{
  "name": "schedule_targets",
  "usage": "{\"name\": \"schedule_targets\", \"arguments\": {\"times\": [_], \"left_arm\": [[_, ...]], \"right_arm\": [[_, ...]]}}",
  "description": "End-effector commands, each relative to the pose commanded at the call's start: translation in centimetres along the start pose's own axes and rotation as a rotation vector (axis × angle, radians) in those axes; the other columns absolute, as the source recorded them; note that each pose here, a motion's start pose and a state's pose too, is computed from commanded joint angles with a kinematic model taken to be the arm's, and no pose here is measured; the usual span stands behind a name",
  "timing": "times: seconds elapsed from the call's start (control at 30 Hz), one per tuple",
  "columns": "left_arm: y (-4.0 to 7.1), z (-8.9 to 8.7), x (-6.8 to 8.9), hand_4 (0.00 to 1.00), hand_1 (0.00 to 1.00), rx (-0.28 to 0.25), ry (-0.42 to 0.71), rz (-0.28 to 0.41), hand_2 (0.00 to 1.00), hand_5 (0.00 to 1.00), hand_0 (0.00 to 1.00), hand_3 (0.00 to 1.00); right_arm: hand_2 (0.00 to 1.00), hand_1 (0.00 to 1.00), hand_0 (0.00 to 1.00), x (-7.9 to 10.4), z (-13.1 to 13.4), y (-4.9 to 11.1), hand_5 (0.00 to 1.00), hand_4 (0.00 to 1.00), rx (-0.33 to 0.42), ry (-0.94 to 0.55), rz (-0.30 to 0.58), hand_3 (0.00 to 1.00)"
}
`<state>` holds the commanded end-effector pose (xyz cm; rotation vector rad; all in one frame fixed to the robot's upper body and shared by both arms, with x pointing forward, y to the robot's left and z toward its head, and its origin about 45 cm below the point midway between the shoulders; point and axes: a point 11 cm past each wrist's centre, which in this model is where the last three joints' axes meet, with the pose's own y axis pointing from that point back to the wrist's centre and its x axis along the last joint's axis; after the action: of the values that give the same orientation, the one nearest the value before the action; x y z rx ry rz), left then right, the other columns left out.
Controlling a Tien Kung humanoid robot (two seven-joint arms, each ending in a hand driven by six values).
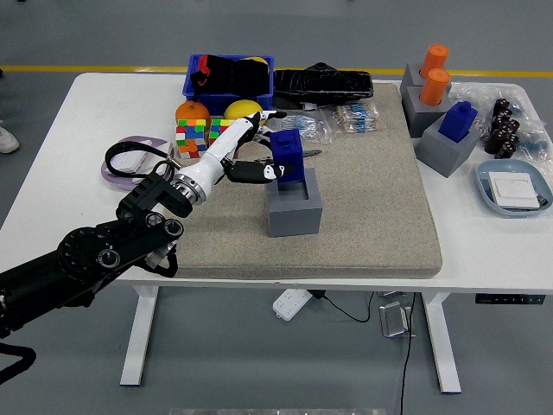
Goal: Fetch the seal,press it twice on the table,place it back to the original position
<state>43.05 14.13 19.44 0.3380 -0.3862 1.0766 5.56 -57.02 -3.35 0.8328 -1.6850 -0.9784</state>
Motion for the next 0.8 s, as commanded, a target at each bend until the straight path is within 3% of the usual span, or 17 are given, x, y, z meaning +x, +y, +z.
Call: {"name": "schedule_targets", "arguments": {"times": [0.8], "left_arm": [[-0.3, -0.6, -1.4, 0.734, 0.557, 0.029, -0.062, -0.061, 0.466, 0.002, 0.876, 0.871]], "right_arm": [[0.714, 0.739, 0.871, 0.2, -0.1, 0.0, 0.508, 0.834, 0.002, 0.000, 0.003, 0.735]]}}
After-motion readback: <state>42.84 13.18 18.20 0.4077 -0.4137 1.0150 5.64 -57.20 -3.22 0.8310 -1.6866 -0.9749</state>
